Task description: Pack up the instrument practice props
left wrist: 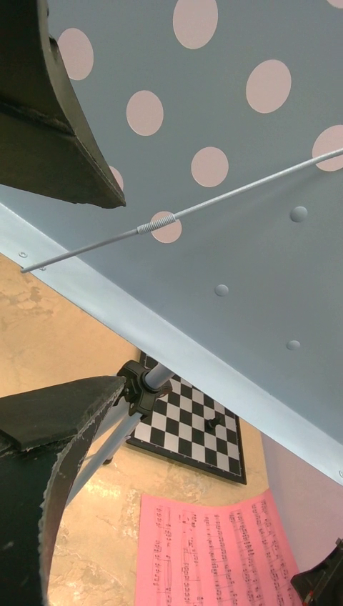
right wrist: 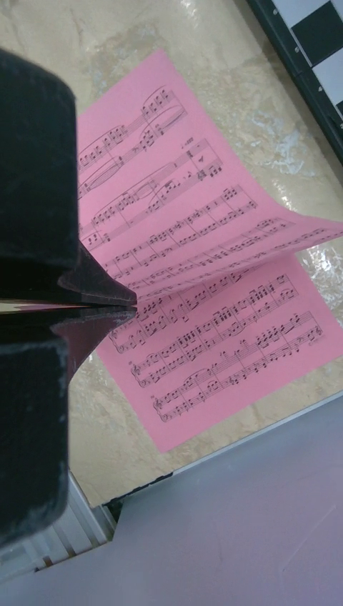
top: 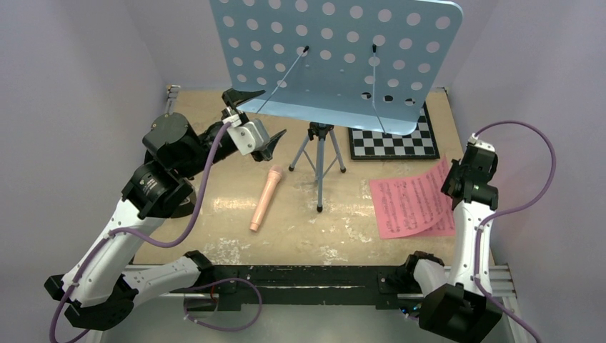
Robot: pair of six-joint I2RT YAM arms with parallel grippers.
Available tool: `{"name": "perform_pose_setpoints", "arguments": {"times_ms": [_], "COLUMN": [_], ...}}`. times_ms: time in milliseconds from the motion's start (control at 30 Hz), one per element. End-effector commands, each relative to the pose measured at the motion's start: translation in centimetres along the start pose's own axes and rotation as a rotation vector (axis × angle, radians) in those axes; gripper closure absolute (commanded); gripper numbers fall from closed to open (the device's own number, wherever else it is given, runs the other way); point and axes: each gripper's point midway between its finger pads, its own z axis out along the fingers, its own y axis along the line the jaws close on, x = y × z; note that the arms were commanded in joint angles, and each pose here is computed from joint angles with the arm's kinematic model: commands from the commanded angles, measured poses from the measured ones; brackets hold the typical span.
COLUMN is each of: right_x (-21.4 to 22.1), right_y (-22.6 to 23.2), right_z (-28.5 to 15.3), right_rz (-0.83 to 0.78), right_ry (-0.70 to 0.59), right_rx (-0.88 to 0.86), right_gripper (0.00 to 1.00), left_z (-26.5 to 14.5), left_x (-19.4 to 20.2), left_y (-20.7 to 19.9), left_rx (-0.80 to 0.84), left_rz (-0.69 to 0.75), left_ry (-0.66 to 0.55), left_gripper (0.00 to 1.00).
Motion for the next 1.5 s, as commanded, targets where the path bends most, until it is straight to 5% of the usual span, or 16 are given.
{"name": "perform_pose_setpoints", "arguments": {"times_ms": [0, 267, 933, 1000, 1267, 1467], "right_x": [-1.5, 0.3, -1.2, -1.4, -2.3, -3.2], "right_y": [-1.1, -3.4, -7.6, -7.5, -6.1, -3.4], "right_z": [1.5, 3.0, 6.6, 6.8, 5.7, 2.6], "right_rz": [-0.064, -0.07, -0.172, -0.179, -0.166, -0.113], "right_ry": [-0.051, 0.07, 0.1, 0.097, 0.086, 0.053], "right_rx": [0.048, 0.183, 0.321, 0.307, 0.215, 0.059], "right_gripper": [1.0, 1.0, 1.0, 0.83, 0.5, 0.43], "left_z": [-0.2, -0.4, -0.7, -0.8, -1.0, -1.3], "left_x": [-0.9, -0.8, -0.8, -0.7, -0.7, -0.4], "left_y": [0.2, 0.2, -0.3, -0.4, -0.6, -1.4], "left_rx": [-0.008, -0.008, 0.014, 0.015, 0.026, 0.057], "left_rz": [0.02, 0.022, 0.015, 0.014, 0.008, -0.014], "left_ry": [-0.035, -0.031, -0.027, -0.024, -0.025, -0.015], "left_gripper": [0.09, 0.09, 0.09, 0.09, 0.09, 0.09]}}
